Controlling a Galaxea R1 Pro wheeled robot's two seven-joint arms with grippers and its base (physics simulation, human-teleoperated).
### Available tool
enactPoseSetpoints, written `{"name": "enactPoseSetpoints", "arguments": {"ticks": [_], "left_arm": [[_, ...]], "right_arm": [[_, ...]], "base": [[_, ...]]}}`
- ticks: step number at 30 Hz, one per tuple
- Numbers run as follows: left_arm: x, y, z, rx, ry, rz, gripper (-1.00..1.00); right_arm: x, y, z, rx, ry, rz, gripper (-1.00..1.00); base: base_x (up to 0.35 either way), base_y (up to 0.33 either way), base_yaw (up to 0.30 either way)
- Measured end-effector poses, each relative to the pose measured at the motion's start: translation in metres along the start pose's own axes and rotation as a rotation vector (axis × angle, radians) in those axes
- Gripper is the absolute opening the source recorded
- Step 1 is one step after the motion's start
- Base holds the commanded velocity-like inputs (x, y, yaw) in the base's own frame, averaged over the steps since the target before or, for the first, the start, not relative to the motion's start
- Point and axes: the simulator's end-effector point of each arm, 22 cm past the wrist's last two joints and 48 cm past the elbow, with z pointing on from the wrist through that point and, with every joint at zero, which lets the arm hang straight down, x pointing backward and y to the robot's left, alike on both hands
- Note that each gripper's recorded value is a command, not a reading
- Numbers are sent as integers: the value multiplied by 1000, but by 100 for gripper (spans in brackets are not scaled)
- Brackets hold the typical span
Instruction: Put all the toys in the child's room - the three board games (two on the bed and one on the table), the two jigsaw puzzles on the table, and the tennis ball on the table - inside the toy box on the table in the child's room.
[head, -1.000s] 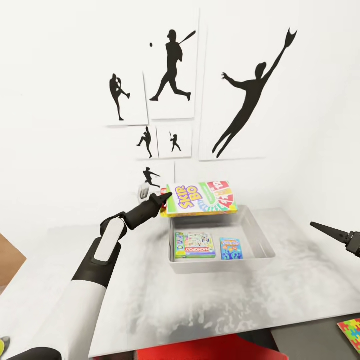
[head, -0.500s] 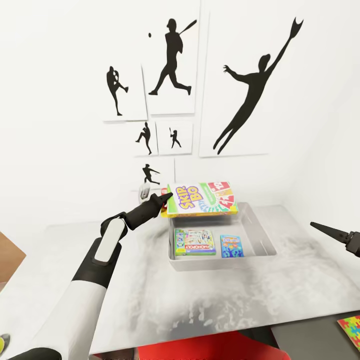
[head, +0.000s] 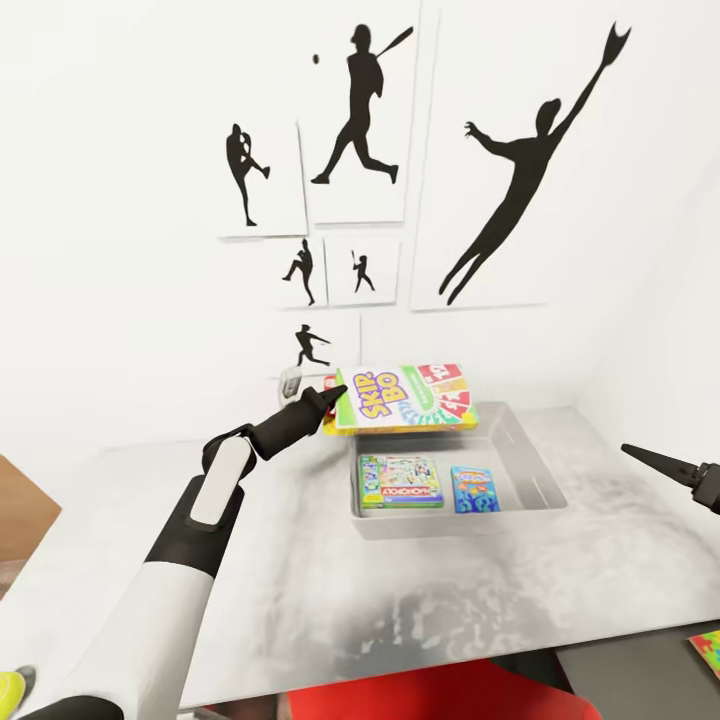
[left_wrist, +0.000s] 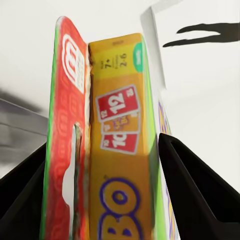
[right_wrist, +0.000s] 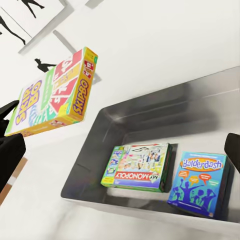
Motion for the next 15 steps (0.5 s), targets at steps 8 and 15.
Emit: {"name": "enactPoseSetpoints", "arguments": {"ticks": [8,15], "left_arm": [[4,-5,4,7,12,9,-100],[6,-7,6,10,17,13,-100]], "right_arm": [[-1,-1,-1,3,-5,0,100],[-2,-1,-2,4,-6,1,100]], "base": [[0,17,0],[0,3,-29]]}}
